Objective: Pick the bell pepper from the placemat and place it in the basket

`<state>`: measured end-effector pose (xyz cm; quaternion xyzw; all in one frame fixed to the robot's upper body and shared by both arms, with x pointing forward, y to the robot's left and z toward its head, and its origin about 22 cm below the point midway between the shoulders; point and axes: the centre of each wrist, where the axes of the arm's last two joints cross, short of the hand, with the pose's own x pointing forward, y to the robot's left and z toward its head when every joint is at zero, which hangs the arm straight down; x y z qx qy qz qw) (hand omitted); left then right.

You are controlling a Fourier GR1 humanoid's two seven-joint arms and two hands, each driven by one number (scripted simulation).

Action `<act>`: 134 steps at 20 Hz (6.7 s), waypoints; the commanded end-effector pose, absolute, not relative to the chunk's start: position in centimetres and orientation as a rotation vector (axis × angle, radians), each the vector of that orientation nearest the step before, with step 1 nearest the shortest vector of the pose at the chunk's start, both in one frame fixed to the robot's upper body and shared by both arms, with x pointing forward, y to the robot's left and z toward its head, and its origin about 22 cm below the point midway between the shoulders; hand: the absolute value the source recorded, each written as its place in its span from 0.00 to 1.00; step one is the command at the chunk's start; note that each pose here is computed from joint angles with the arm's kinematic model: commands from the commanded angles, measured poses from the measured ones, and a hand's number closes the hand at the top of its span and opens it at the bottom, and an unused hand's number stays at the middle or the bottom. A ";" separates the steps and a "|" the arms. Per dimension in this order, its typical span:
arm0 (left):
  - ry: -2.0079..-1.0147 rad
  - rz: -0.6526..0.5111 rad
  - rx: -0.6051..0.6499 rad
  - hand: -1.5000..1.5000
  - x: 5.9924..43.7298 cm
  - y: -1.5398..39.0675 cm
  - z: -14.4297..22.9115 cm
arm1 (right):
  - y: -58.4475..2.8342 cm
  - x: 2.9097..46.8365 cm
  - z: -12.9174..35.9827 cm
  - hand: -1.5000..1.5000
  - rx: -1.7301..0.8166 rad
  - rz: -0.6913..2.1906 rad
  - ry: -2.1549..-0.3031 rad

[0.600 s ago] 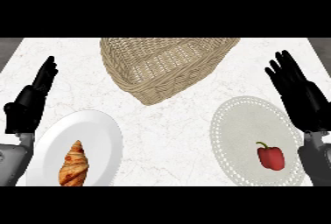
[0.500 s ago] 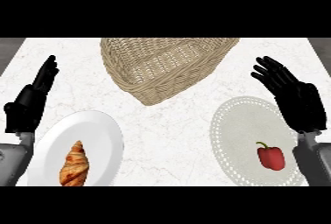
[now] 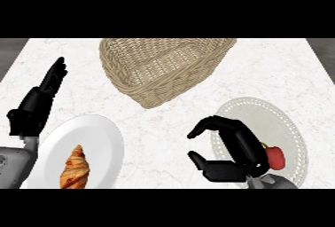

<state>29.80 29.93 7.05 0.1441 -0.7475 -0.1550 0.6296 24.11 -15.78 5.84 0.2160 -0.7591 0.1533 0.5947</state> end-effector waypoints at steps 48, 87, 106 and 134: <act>-1.717 -0.377 0.310 0.50 29.0 29.5 6.8 | -21.2 24.9 15.1 0.00 -0.727 1.741 -0.684; -1.734 -0.373 0.306 0.50 28.7 29.9 6.6 | -26.8 23.9 4.1 0.00 -0.759 1.679 -0.760; -1.723 -0.377 0.295 0.50 27.6 27.7 7.0 | -25.5 25.6 1.1 1.00 -0.804 1.546 -0.747; -1.713 -0.374 0.279 0.50 28.0 29.8 5.9 | -11.6 23.7 24.2 1.00 -1.462 0.012 -1.331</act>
